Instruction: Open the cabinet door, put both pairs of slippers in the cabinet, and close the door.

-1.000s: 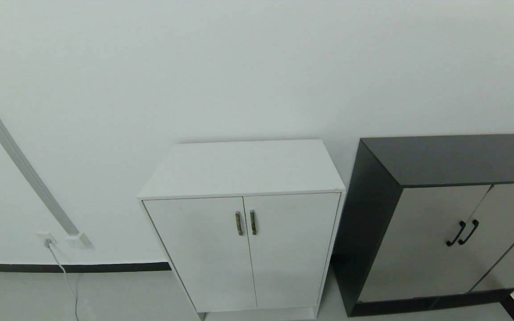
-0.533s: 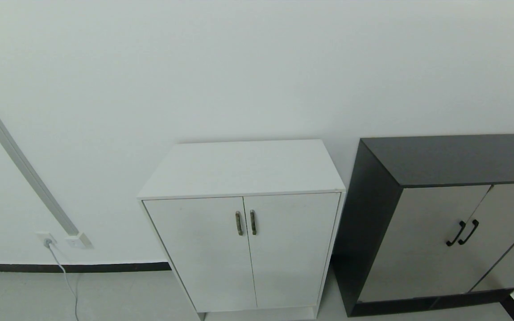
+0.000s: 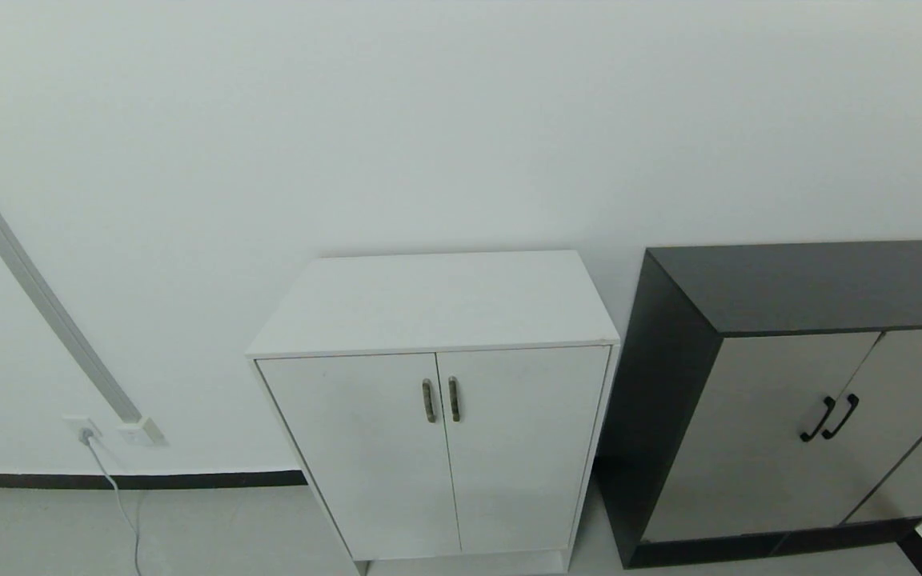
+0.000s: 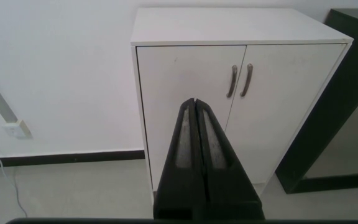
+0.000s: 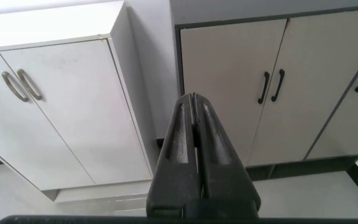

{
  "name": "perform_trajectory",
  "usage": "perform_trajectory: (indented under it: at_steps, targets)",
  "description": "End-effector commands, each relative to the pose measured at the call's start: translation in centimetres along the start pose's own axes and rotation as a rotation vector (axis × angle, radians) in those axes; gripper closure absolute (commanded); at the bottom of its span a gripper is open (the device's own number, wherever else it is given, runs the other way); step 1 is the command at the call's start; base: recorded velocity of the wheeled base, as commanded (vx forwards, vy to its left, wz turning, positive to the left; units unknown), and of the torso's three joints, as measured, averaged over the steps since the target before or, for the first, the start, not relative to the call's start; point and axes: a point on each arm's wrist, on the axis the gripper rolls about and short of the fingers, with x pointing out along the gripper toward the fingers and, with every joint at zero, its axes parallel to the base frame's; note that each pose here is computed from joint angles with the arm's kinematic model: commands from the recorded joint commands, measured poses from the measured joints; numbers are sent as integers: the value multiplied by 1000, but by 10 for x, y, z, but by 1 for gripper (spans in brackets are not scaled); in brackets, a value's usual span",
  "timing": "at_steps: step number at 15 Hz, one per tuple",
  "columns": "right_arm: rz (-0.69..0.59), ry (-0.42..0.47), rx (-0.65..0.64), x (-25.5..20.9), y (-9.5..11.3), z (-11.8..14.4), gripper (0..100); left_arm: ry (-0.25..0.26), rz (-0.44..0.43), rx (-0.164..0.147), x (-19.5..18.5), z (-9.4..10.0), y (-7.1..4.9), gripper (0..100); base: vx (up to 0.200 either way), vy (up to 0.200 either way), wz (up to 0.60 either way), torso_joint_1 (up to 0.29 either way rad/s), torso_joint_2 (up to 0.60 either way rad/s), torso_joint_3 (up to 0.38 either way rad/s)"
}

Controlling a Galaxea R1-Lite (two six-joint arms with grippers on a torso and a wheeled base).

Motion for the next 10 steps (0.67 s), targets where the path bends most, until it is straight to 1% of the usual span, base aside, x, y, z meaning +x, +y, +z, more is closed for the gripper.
perform_trajectory:
  at_steps: [1,10]
  targets:
    - [1,0,0,0,0,0,100,0,2,0,0,0,0,100,0,0,0,0,0,0]
    - [2,0,-2,0,0,0,100,0,2,0,0,0,0,100,0,0,0,0,0,0]
